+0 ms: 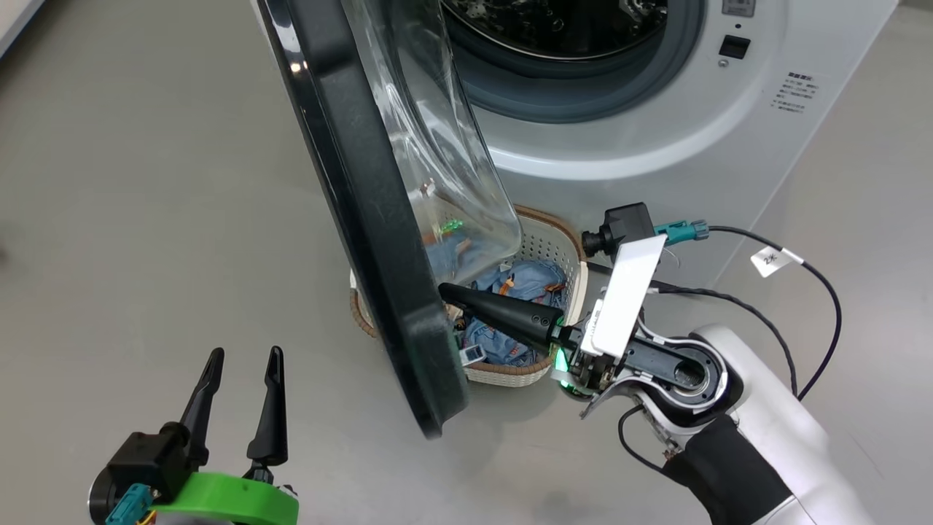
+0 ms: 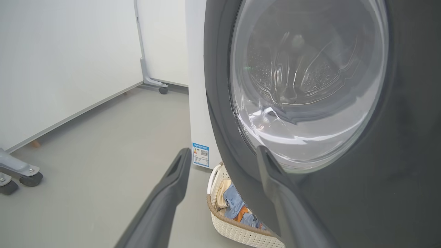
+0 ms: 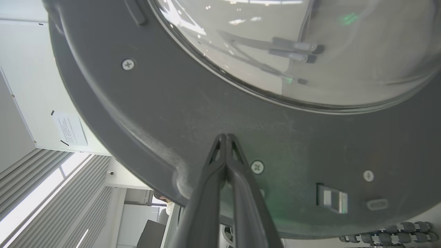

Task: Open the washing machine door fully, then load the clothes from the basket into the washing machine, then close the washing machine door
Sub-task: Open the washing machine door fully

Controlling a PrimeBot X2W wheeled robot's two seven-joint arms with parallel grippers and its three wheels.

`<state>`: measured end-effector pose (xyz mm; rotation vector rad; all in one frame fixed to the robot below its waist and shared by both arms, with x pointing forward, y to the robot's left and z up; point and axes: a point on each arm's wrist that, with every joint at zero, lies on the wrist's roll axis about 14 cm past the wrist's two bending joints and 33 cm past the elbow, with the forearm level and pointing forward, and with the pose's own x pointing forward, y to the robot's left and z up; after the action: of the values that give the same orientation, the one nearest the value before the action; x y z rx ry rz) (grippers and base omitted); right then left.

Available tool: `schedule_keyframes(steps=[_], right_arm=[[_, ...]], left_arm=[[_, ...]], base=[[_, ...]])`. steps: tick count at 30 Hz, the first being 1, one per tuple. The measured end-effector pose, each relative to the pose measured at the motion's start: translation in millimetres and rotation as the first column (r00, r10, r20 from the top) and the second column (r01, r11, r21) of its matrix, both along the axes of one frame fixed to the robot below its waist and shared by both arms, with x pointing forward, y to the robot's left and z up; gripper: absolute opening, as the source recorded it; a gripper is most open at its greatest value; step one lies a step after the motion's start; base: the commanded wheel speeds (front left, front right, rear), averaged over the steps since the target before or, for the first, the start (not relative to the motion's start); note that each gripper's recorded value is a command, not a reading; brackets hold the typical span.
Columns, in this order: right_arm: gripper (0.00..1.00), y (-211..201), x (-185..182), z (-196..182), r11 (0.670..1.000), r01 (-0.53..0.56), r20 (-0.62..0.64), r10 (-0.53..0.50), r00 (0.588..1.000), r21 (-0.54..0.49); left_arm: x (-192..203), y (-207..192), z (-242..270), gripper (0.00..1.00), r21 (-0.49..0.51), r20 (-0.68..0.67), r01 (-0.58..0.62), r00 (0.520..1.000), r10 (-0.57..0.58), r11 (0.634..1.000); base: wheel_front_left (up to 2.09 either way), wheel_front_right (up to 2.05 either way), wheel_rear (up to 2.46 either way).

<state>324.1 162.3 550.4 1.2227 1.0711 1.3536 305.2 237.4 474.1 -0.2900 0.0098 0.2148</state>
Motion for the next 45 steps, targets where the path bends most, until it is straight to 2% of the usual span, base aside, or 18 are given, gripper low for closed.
schedule_keyframes(steps=[15, 19, 23, 24, 26, 27, 28, 31, 35, 38, 42, 45], right_arm=[[0.0, 24.8, -35.0, 13.4, 0.999, -0.045, 0.008, 0.045, 0.999, 0.026], [0.0, 22.8, -32.5, 14.5, 1.0, -0.021, 0.022, 0.021, 1.0, 0.022], [0.0, 14.9, -18.4, 16.7, 0.999, 0.053, 0.084, -0.053, 0.995, 0.008], [0.26, 12.6, -14.9, 17.3, 0.997, 0.075, 0.109, -0.075, 0.991, 0.003], [0.72, 5.0, -6.9, 19.0, 0.993, 0.12, 0.159, -0.118, 0.98, -0.004], [1.0, -0.8, -0.1, 19.8, 0.988, 0.154, 0.186, -0.149, 0.971, -0.008], [1.0, -7.8, 7.3, 20.1, 0.982, 0.19, 0.22, -0.182, 0.958, -0.015], [1.0, -34.1, 35.3, 25.1, 0.945, 0.328, 0.302, -0.309, 0.902, -0.011], [1.0, -76.4, 68.0, 27.0, 0.859, 0.512, 0.453, -0.453, 0.768, -0.01], [1.0, -114.8, 86.8, 19.6, 0.77, 0.638, 0.556, -0.522, 0.647, -0.02], [1.0, -162.6, 103.5, 20.8, 0.631, 0.776, 0.594, -0.634, 0.494, 0.028], [1.0, -196.9, 110.1, 20.5, 0.532, 0.845, 0.646, -0.665, 0.374, 0.059]], left_arm=[[-21.8, 9.3, 6.8, 1.0, -0.02, 0.025, -0.054, 0.998, 0.054, 0.998], [-26.2, 20.9, 9.6, 1.0, -0.011, 0.033, -0.087, 0.996, 0.088, 0.996], [-23.4, 27.8, 16.1, 1.0, 0.0, 0.054, -0.1, 0.994, 0.1, 0.995], [-22.4, 28.7, 17.1, 1.0, 0.005, 0.057, -0.1, 0.993, 0.099, 0.995], [-20.8, 29.9, 18.1, 1.0, 0.017, 0.058, -0.098, 0.994, 0.096, 0.995], [-19.7, 29.2, 18.1, 1.0, 0.02, 0.058, -0.093, 0.994, 0.092, 0.995], [-18.5, 27.2, 17.5, 1.0, 0.024, 0.056, -0.085, 0.995, 0.083, 0.996], [-15.9, 22.7, 17.6, 1.0, 0.032, 0.056, -0.066, 0.996, 0.064, 0.997], [-12.8, 25.0, 23.5, 1.0, 0.045, 0.076, -0.065, 0.995, 0.061, 0.997], [-14.1, 27.6, 23.7, 1.0, 0.047, 0.077, -0.07, 0.995, 0.066, 0.996], [-15.5, 24.7, 18.9, 1.0, 0.043, 0.062, -0.058, 0.997, 0.055, 0.997], [-12.2, 25.5, 20.5, 1.0, 0.047, 0.068, -0.055, 0.996, 0.052, 0.997]], base=[[0.0, 0.0, 0.0], [0.0, 0.0, 0.0], [0.0, 0.0, 0.0], [0.0, 0.0, 0.0], [0.0, 0.0, 0.0], [0.0, 0.0, 0.0], [0.0, 0.0, 0.0], [0.0, 0.0, 0.0], [0.0, 0.0, 0.0], [0.0, 0.0, 0.0], [0.0, 0.0, 0.0], [0.0, 0.0, 0.0]])
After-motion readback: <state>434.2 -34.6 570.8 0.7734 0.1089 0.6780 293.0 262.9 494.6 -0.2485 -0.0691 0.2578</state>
